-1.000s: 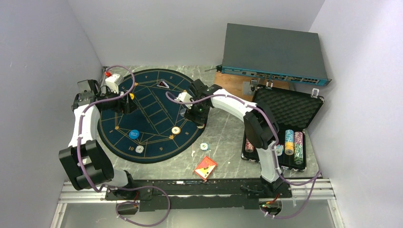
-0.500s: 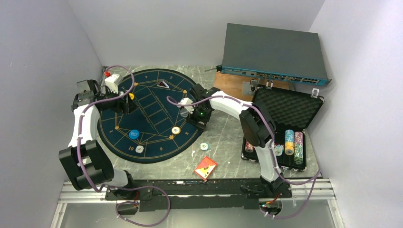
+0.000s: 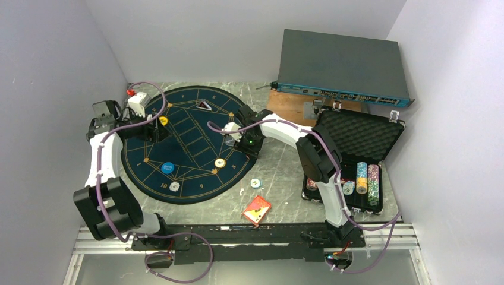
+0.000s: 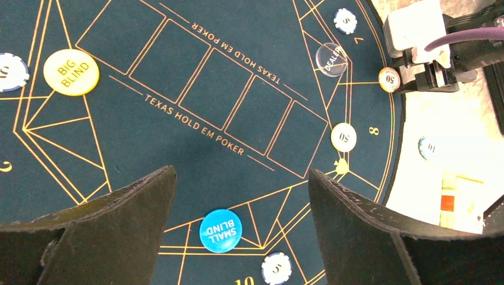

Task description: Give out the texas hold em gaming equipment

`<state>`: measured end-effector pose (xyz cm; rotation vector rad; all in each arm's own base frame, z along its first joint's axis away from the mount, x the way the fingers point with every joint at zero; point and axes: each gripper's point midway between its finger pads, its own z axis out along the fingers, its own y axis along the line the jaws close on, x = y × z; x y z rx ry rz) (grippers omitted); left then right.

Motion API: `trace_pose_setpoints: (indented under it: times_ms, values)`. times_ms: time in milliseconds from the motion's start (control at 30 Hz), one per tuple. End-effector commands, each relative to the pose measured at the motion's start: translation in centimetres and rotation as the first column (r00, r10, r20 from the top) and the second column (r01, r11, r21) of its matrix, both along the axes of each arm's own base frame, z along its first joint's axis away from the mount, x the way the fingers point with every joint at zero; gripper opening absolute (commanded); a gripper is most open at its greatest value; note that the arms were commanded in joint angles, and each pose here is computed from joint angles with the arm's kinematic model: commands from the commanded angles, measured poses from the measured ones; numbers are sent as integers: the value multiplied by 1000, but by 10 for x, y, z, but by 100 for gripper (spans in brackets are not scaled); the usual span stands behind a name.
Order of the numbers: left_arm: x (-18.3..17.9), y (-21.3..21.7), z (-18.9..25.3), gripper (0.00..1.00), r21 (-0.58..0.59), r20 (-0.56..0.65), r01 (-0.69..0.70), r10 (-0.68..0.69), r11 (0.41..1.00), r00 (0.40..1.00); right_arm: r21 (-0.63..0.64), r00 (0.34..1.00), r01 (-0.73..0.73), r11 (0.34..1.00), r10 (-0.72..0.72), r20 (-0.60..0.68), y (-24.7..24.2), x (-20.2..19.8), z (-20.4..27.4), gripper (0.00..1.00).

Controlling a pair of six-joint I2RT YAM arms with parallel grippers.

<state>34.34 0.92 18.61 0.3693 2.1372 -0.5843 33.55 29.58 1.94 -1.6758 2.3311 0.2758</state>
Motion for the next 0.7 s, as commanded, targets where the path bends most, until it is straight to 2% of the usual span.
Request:
trace_pose_setpoints:
  times_ms: [0,400,667]
  values:
    - [-3,1,21,87,12,66,21,-21,1000,998,29,999,-10,1000,9,39,15,6,9,40]
    - [0,4,19,87,5,64,18,-18,1000,998,77,989,29,997,-40,142,40,50,18,37]
    - [2,5,15,88,3,51,13,-13,1000,999,67,980,59,996,-70,184,36,73,12,38]
